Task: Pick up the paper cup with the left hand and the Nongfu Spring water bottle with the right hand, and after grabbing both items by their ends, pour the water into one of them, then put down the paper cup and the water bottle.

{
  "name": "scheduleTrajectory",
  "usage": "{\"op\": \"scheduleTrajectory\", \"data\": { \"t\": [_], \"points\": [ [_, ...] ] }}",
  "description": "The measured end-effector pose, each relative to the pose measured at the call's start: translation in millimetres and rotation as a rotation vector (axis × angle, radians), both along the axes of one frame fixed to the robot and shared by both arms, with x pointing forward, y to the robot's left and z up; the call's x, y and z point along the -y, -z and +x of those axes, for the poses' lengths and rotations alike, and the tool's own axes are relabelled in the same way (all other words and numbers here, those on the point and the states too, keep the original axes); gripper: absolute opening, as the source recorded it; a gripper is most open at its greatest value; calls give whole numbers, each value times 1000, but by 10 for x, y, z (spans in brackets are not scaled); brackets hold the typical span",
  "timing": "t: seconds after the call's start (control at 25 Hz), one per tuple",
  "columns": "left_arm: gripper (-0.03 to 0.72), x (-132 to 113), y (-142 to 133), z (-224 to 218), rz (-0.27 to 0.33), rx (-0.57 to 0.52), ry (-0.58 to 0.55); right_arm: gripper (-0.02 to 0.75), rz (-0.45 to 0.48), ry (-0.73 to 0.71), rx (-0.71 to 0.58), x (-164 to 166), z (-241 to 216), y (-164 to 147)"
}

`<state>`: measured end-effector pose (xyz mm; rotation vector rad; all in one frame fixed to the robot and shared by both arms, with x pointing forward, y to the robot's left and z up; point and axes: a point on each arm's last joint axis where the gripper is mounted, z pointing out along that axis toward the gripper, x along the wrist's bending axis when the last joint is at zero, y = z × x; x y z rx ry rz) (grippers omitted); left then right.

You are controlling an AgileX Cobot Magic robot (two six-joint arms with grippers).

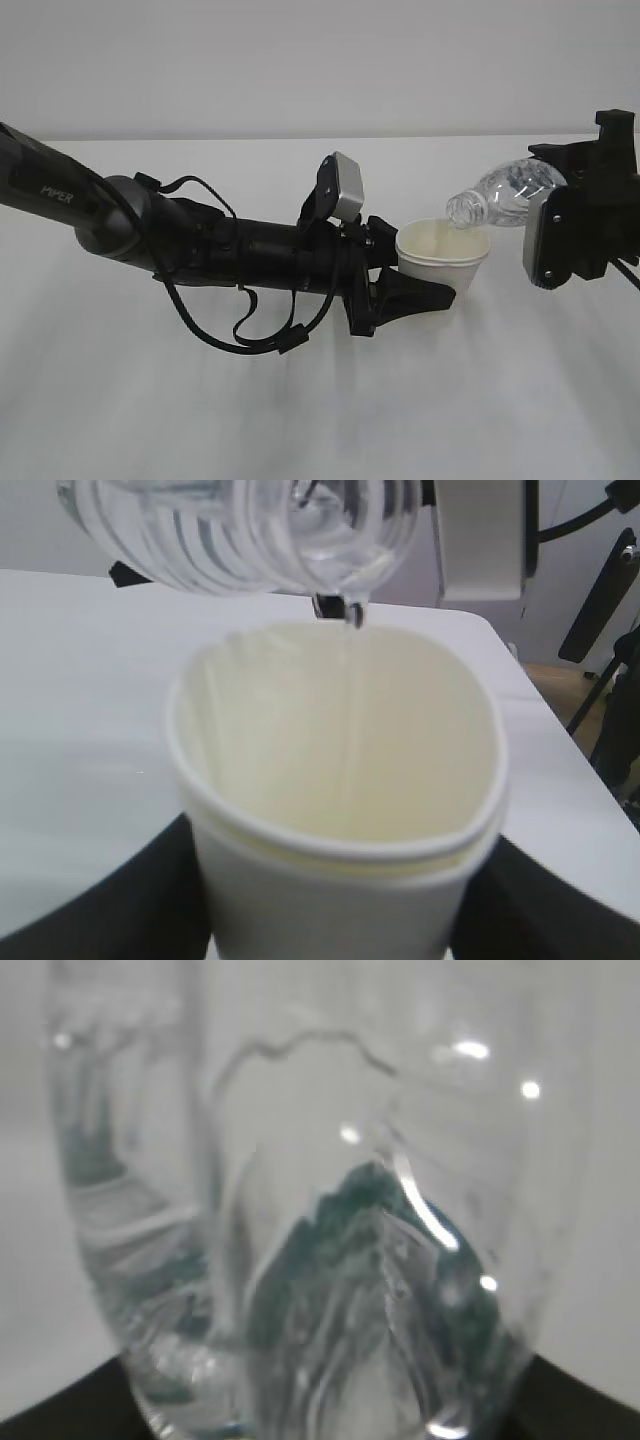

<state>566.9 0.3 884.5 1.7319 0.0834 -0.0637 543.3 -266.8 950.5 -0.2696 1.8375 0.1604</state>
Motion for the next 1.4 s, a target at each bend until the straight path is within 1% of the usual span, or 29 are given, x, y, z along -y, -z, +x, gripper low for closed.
{"op": "scheduleTrajectory", "data": {
  "t": [0.4,1.4],
  "points": [
    [453,0,2,0,2,1,0,410,-21,-2,-1,4,-10,-22],
    [453,6,2,-6,2,-1,2,410,-35,-6,3,5,-11,-38]
  ]
}}
